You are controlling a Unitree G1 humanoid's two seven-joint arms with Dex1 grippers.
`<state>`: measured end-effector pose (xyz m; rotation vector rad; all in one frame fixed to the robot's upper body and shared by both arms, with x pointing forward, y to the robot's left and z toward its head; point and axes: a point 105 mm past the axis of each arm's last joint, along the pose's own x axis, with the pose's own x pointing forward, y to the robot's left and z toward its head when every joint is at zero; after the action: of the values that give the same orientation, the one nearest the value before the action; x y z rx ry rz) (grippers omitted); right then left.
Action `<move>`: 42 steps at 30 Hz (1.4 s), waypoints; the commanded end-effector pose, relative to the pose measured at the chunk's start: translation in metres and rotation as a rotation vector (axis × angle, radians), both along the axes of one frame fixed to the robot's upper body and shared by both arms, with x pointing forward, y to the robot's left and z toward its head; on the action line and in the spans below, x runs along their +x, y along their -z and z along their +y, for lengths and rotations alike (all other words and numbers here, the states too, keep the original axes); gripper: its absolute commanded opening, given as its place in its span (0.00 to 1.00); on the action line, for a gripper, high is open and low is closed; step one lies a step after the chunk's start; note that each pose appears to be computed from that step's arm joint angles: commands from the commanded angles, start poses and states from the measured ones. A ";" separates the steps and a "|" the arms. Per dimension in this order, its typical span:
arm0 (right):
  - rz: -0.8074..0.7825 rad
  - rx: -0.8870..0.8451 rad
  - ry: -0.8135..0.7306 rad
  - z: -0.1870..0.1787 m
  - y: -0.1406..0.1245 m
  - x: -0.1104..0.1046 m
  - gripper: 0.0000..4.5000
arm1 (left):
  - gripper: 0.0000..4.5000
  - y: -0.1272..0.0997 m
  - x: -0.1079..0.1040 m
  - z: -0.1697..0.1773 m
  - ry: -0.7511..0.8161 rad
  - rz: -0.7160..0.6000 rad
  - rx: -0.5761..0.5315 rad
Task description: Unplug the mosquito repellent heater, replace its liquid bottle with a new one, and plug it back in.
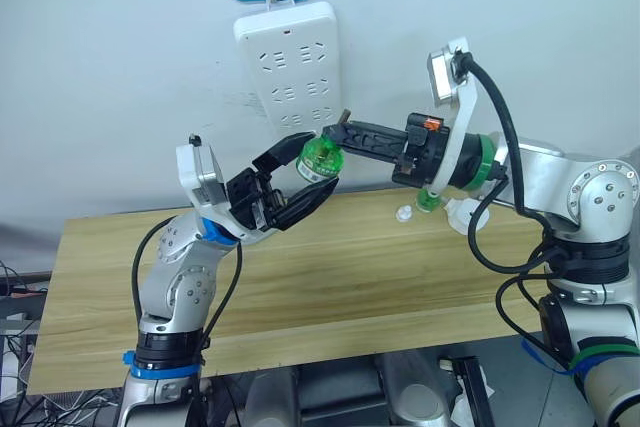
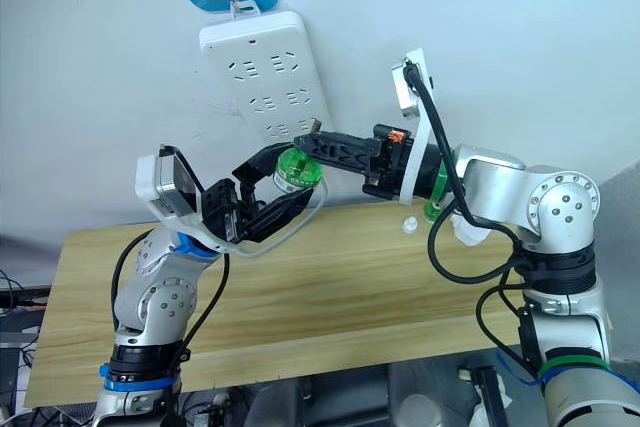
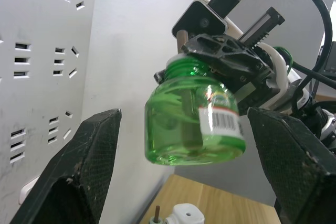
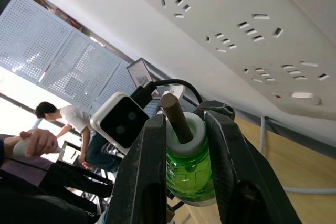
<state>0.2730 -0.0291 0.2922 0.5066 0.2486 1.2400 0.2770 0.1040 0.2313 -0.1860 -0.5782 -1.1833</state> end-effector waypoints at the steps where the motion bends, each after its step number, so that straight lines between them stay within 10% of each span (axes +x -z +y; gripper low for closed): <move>1: -0.014 0.046 -0.021 -0.001 -0.012 -0.008 0.15 | 0.90 -0.009 -0.004 0.000 0.003 -0.041 -0.042; 42: 0.045 0.150 0.029 -0.007 -0.025 0.001 0.15 | 0.90 -0.024 0.003 -0.006 0.000 -0.058 -0.165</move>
<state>0.2843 -0.0323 0.3039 0.6591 0.2364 1.1801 0.2854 0.0963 0.2471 -0.2910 -0.6752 -1.1403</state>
